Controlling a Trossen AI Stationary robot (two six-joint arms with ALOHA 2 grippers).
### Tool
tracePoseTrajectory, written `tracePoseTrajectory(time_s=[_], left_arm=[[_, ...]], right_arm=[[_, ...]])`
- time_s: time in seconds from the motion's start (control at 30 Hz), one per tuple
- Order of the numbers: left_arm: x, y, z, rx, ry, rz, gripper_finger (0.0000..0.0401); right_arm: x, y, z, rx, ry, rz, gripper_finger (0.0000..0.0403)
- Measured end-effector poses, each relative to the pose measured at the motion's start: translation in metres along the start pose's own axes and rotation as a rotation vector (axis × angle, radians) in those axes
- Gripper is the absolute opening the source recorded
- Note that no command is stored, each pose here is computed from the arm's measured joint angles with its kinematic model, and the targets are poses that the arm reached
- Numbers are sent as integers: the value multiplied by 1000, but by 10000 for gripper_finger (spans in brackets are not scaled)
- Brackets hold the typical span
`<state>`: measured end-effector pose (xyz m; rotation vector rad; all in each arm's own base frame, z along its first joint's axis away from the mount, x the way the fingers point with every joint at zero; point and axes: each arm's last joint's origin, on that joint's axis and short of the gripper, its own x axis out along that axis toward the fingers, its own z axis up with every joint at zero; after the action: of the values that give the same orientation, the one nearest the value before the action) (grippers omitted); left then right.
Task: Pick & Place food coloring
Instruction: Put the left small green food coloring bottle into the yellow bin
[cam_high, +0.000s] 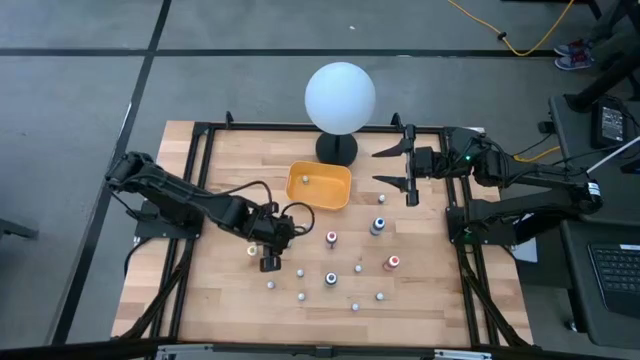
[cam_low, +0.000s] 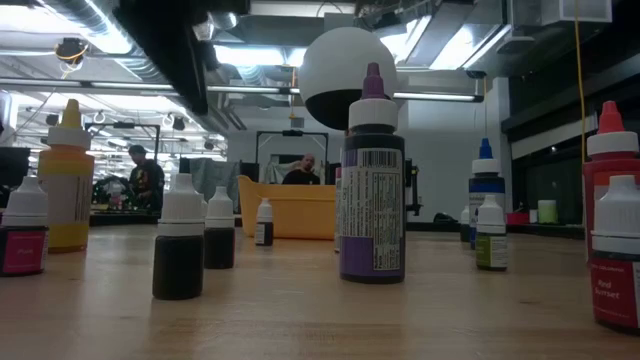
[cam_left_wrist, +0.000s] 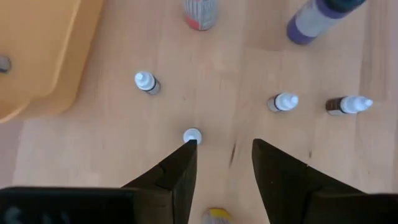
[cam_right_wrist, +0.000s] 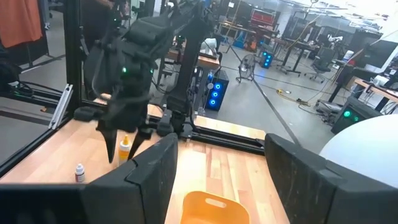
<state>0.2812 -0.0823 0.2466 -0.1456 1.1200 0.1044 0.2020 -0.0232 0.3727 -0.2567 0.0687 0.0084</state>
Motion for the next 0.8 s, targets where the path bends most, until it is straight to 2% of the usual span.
tracePoseTrajectory(time_s=[0.23,0.4,0.57,0.8], left_arm=[[43,10,3,-23,144,23,188],[63,17,5,-44,185,62,204],[73,22,5,-56,213,70,201],[74,23,6,-66,221,52,178]], right_arm=[[0,0,-2,-3,17,5,241],[0,1,-2,-8,21,7,241],[0,1,-4,-55,43,14,241],[-1,2,-7,-54,74,24,241]])
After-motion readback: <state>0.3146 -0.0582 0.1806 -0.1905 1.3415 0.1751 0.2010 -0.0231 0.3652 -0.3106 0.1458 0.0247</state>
